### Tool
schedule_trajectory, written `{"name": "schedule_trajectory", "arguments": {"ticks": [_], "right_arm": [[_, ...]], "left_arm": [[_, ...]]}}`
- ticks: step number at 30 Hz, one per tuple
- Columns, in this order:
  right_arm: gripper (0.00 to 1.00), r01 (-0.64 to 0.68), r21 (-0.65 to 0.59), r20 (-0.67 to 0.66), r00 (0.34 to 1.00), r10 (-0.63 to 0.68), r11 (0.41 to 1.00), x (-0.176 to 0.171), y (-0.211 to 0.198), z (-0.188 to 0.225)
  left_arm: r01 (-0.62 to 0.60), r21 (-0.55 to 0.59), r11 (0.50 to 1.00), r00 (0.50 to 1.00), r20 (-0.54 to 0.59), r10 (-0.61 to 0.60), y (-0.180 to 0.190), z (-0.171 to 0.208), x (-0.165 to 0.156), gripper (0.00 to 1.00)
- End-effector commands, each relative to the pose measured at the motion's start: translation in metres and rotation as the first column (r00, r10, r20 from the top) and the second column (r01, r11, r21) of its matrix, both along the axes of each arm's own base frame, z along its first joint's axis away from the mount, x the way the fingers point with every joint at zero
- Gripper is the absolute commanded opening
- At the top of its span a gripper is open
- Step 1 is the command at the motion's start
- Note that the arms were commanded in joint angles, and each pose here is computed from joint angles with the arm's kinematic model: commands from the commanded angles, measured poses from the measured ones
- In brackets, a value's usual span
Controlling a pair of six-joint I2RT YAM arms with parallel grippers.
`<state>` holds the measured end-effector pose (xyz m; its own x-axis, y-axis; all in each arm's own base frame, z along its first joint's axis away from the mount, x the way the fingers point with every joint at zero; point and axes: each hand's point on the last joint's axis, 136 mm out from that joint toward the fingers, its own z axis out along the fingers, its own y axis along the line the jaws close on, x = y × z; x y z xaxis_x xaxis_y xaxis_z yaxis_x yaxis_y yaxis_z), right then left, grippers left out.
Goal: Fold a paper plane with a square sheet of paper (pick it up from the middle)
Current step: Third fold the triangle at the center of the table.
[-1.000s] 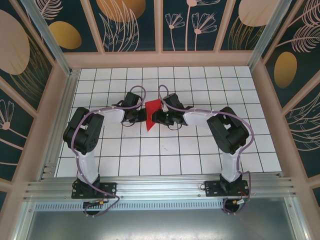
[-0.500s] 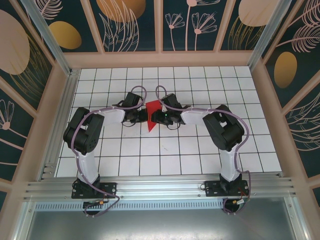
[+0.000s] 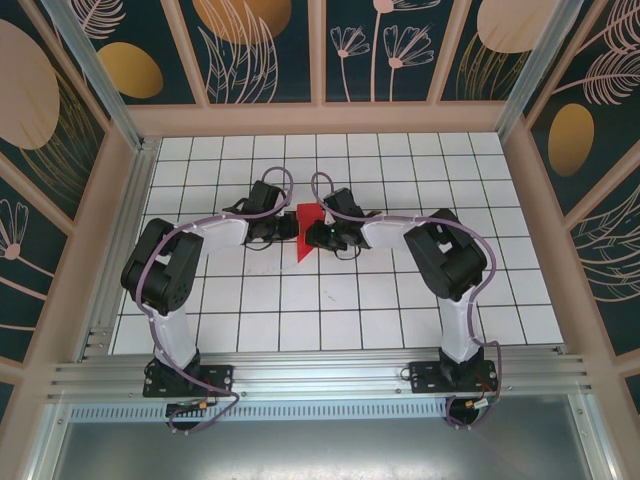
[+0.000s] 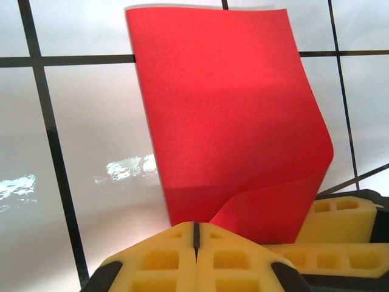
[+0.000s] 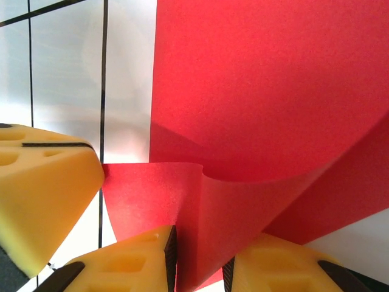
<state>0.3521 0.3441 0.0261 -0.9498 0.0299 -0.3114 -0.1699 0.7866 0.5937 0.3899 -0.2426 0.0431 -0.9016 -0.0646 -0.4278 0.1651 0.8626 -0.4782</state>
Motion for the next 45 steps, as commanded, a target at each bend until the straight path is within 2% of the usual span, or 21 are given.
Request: {"name": "schedule_trajectory", "arguments": {"ticks": [1, 11, 20, 45], "right_arm": [[0.29, 0.004, -0.053, -0.015, 1.0, -0.005, 0.999, 0.002, -0.008, -0.013], [0.25, 0.01, -0.087, -0.035, 0.999, -0.013, 0.996, -0.001, -0.013, -0.024], [0.31, 0.013, -0.103, -0.046, 0.999, -0.018, 0.995, -0.004, -0.017, -0.03], [0.29, 0.006, -0.114, -0.049, 0.999, -0.012, 0.993, -0.006, -0.019, -0.033]], "left_arm": [[0.011, -0.011, 1.0, 1.0, 0.006, -0.011, -0.005, -0.001, 0.004, 0.0], [0.027, -0.018, 0.999, 1.0, -0.005, -0.027, -0.011, -0.009, 0.01, 0.0], [0.025, -0.025, 0.999, 1.0, 0.001, -0.025, -0.015, -0.009, 0.015, 0.0], [0.002, 0.022, 1.0, 0.999, -0.038, -0.001, -0.007, -0.027, 0.014, 0.0]]}}
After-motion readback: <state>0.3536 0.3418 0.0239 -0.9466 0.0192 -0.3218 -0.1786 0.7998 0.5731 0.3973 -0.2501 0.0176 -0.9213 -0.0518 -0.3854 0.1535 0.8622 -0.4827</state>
